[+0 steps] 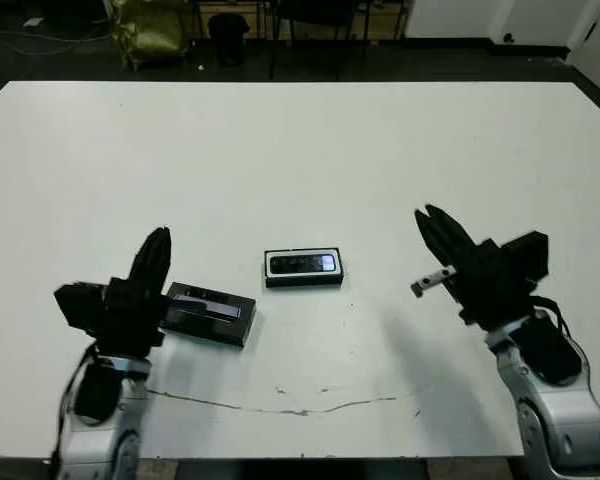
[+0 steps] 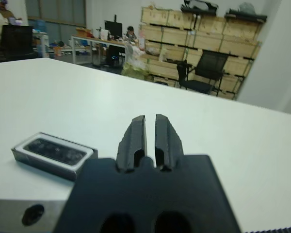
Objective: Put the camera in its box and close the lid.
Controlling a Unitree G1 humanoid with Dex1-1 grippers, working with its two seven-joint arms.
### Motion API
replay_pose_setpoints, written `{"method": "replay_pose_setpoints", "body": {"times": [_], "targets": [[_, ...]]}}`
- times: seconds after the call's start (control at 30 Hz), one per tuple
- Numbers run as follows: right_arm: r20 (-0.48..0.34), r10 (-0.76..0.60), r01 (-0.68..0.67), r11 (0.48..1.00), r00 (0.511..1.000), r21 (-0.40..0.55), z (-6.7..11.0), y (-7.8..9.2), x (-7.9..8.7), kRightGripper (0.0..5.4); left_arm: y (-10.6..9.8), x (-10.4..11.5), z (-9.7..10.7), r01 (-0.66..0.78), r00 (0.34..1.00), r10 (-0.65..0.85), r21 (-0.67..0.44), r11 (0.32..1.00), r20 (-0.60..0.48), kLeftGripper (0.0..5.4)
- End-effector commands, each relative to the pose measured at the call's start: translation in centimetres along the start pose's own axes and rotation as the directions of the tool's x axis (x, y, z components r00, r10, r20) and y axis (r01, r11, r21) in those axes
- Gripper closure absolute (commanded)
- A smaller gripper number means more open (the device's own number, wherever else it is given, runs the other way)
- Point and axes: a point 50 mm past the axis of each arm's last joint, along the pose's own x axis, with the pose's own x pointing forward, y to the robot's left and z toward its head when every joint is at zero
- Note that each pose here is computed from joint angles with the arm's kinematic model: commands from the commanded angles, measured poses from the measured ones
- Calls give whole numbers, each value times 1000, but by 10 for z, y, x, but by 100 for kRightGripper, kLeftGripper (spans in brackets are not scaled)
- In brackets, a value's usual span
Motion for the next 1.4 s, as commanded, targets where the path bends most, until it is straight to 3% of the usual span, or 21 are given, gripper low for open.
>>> {"method": "replay_pose_setpoints", "body": {"times": [0.03, 0.17, 0.37, 0.53, 0.73, 0.8, 1.03, 1.13, 1.23, 1.33, 1.4], "targets": [[-50, -56, 56, 998, 997, -7, -10, -5, -10, 539, 19, 4, 16, 0, 1000, 0, 129, 992, 5, 540], [-62, -83, 83, 997, 995, 7, -16, -4, -15, 539, 43, 20, 41, 83, 996, -87, 246, 966, 6, 540], [-67, -74, 76, 996, 995, 36, -18, -1, -15, 539, 64, 44, 65, 320, 947, -284, 379, 868, -149, 540], [-64, -74, 78, 995, 995, 61, -20, 0, -16, 539, 71, 64, 69, 541, 836, -465, 298, 787, -291, 540], [-66, -74, 79, 994, 995, 77, -22, -2, -18, 540, 67, 81, 66, 699, 703, -626, 164, 696, -338, 531], [-68, -74, 79, 994, 995, 73, -22, -2, -19, 540, 62, 83, 67, 747, 648, -657, 156, 646, -385, 499], [-73, -73, 79, 992, 995, 93, -24, -2, -19, 540, 37, 86, 72, 914, 402, -765, 175, 365, -504, 333], [-78, -76, 83, 993, 994, 86, -23, -2, -19, 540, 32, 88, 71, 954, 296, -797, 126, 270, -526, 261], [-90, -81, 88, 992, 993, 85, -23, -2, -19, 540, 29, 91, 68, 990, 137, -818, 55, 128, -559, 188], [-85, -75, 82, 992, 994, 91, -26, -4, -19, 540, 31, 93, 63, 999, 27, -810, -19, 47, -586, 114], [-85, -76, 84, 992, 993, 90, -28, -4, -19, 540, 33, 93, 58, 999, -12, -813, -50, 21, -582, 67]]}}
